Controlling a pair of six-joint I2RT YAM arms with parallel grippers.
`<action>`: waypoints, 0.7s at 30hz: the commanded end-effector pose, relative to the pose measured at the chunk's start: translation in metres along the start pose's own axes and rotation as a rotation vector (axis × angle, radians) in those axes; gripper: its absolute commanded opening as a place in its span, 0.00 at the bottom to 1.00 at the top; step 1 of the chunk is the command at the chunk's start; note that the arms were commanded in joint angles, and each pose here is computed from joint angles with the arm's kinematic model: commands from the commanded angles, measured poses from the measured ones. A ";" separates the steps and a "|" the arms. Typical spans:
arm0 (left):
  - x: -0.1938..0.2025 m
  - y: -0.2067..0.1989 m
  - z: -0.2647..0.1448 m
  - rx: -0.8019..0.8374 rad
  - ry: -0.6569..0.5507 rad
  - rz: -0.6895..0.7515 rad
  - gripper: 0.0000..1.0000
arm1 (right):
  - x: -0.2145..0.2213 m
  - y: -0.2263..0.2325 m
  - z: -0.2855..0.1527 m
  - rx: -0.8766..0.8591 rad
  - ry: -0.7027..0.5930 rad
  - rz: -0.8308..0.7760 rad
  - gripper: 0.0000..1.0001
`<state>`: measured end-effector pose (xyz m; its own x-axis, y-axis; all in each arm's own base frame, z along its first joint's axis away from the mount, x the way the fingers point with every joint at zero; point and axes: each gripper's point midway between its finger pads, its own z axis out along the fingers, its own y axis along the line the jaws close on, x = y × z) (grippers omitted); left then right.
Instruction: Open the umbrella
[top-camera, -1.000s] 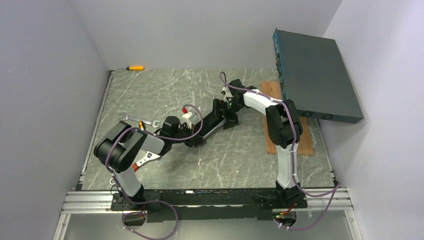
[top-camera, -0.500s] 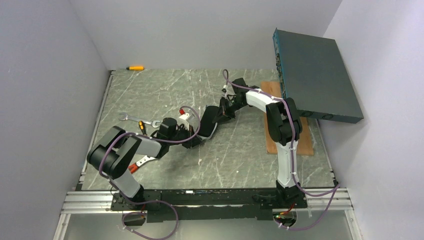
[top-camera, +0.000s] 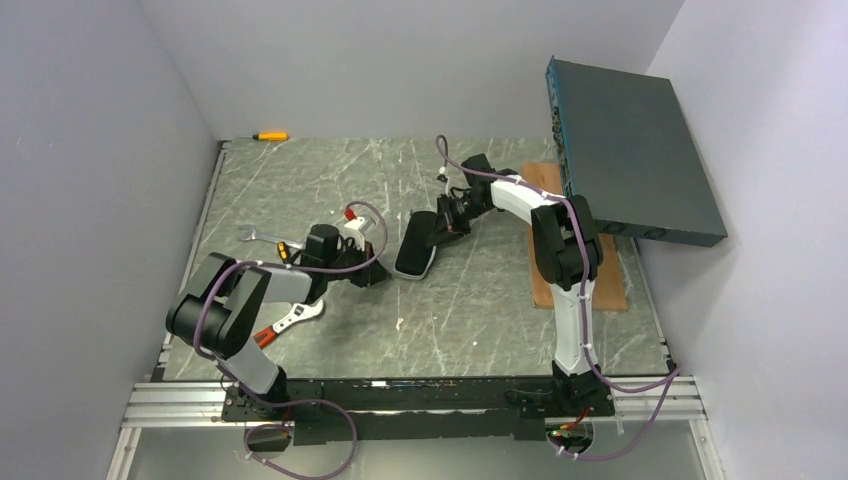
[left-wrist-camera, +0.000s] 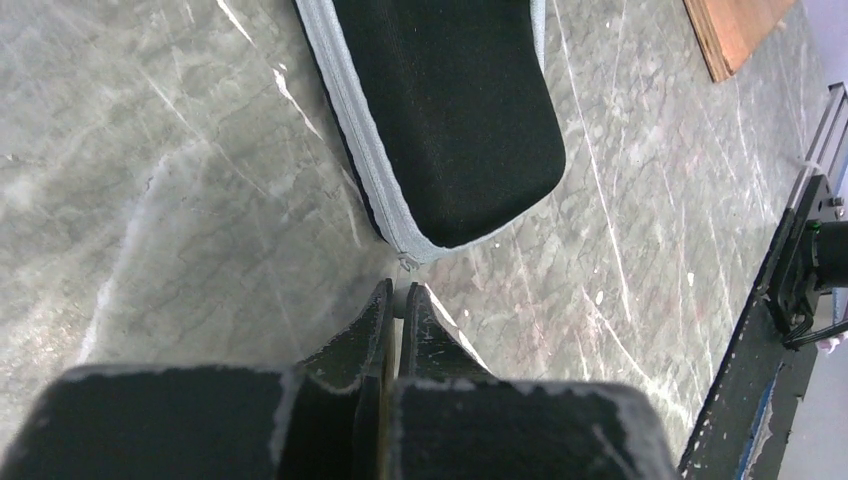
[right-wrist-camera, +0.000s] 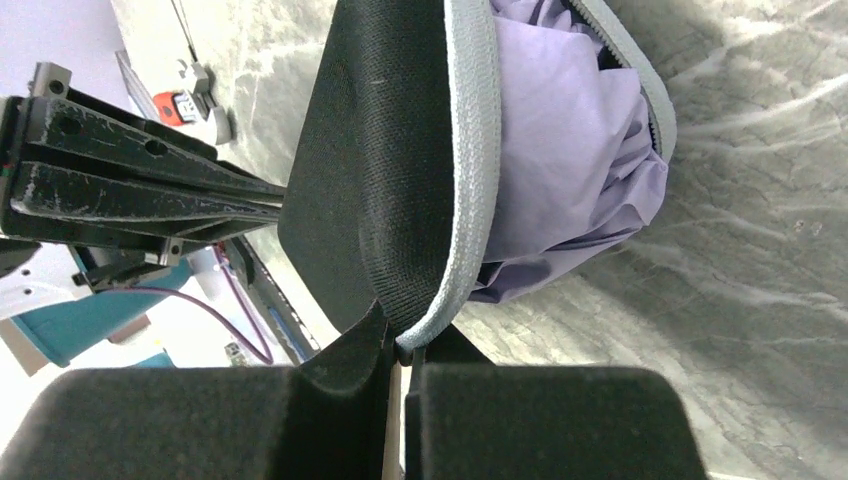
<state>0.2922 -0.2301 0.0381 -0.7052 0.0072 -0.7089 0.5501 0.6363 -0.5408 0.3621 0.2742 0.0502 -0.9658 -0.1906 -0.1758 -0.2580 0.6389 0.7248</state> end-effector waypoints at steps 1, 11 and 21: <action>-0.021 0.019 0.001 -0.049 -0.017 0.086 0.00 | 0.015 -0.089 0.004 0.295 0.069 -0.135 0.00; -0.067 0.030 0.034 -0.026 -0.047 0.108 0.00 | 0.019 -0.046 0.014 0.150 0.145 -0.439 0.00; -0.105 0.041 0.047 0.056 -0.137 -0.046 0.00 | 0.042 -0.026 0.011 -0.028 0.236 -0.563 0.00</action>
<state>0.3684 -0.2421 0.0402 -0.7376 -0.0443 -0.6738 0.5200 0.5994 -0.6086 0.3576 0.2812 0.0557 -0.7166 -0.5025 -0.4838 -0.6903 0.4114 0.5952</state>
